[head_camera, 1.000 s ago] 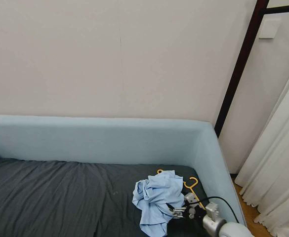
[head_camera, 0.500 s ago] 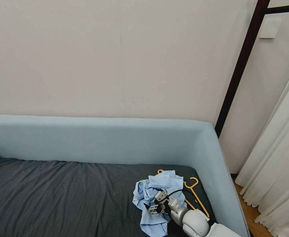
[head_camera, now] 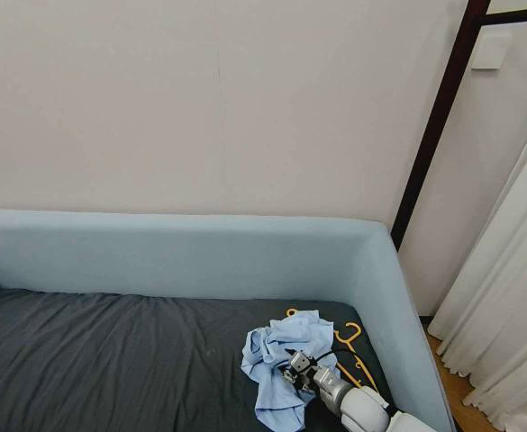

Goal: Pick up the clothes from the sofa and hang them on the clothes hanger.

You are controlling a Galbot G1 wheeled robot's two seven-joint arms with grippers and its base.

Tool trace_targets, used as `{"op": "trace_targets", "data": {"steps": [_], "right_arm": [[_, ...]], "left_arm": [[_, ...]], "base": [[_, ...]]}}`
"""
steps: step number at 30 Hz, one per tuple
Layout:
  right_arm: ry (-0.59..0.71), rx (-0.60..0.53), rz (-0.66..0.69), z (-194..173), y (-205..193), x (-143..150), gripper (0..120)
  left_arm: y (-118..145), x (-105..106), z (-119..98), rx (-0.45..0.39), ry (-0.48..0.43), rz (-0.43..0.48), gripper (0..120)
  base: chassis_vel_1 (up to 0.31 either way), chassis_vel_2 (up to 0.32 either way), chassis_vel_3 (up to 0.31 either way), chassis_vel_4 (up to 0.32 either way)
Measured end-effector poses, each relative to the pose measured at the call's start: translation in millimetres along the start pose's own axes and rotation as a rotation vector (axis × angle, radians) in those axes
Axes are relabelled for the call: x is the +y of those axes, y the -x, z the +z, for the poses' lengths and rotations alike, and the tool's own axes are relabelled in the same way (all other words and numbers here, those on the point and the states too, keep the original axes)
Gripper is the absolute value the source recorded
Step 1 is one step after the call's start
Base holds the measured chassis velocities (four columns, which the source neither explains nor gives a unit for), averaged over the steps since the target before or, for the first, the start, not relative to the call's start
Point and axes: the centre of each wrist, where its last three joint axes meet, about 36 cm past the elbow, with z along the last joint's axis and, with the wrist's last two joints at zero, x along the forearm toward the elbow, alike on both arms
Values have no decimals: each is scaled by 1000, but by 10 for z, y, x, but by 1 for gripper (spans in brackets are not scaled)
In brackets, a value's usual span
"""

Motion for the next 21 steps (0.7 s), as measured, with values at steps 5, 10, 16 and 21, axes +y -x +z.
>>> {"op": "trace_targets", "data": {"steps": [5, 10, 16, 21], "right_arm": [[9, -1, -2, 77, -72, 31, 11], [-21, -36, 2, 135, -151, 7, 0], [31, -129, 35, -230, -294, -110, 0], [134, -198, 54, -811, -464, -301, 0]], "left_arm": [[16, -10, 25, 3, -1, -1, 99], [40, -29, 48, 5, -3, 1, 99], [79, -40, 69, 3, -4, 3, 98], [119, -42, 68, 0, -4, 6, 98]], "base": [[0, 0, 0, 0], [0, 0, 0, 0], [0, 0, 0, 0], [0, 0, 0, 0]]}}
